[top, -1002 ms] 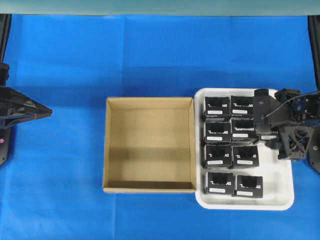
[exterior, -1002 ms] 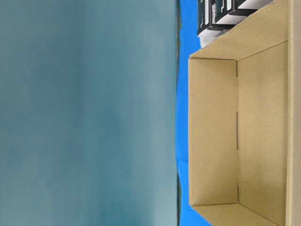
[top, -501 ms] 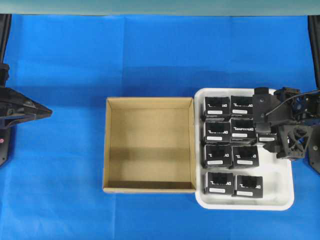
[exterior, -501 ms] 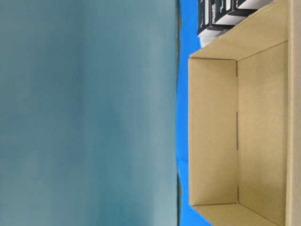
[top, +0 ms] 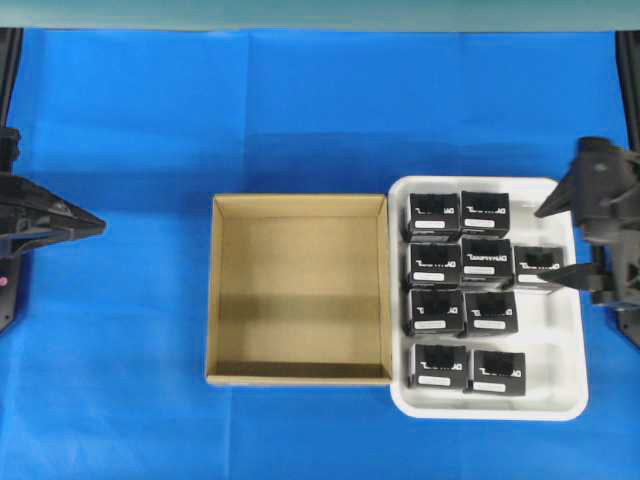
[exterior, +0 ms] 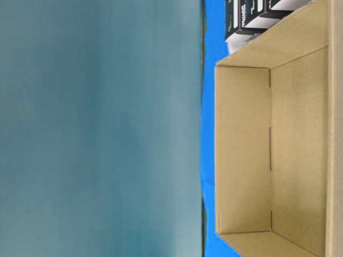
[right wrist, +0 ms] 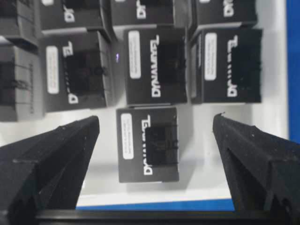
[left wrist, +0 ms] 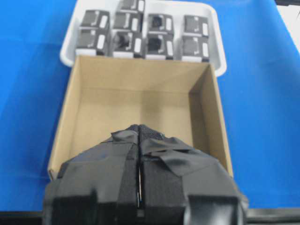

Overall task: Pick the box from inside the cardboard box.
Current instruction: 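Open the right gripper and withdraw it to the right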

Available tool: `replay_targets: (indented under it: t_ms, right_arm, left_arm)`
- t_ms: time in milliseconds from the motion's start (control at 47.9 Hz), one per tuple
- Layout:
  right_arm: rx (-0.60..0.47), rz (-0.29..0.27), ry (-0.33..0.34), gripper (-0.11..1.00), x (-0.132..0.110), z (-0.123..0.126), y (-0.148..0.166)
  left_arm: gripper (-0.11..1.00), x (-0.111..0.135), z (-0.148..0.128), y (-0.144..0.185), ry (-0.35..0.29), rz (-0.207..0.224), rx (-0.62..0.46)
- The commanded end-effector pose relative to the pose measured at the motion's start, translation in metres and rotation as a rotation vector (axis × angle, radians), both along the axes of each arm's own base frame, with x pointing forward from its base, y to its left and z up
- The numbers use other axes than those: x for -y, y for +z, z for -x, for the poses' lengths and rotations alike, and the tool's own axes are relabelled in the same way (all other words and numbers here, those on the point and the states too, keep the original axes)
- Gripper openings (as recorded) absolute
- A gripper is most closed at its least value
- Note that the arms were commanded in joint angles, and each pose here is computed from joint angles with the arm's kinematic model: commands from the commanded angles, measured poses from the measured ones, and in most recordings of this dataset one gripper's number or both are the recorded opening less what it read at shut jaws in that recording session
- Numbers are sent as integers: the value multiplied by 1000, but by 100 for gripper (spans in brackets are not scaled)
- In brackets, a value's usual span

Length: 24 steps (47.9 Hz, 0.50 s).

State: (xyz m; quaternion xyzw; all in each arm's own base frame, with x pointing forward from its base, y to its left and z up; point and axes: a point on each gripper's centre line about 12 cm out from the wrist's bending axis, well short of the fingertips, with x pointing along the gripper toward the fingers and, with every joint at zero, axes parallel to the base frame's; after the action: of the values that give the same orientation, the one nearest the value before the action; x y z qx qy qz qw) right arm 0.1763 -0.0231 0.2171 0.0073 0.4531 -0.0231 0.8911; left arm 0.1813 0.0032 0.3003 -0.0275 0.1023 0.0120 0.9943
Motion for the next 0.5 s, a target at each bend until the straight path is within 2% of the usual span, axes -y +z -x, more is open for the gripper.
replay_targets:
  t_ms: [0,125,480]
  right_arm:
    - [70,8,-6,98,0,1,14]
    - [168,4,-36,98,0,4,27]
    - [419,-60,-146,98,2,2,53]
  left_arm:
    - [-7,0,-3,11,-1,0,28]
    - [-7,0,-3,11,-1,0,28]
    - [-7,0,-2,12,-1,1,31]
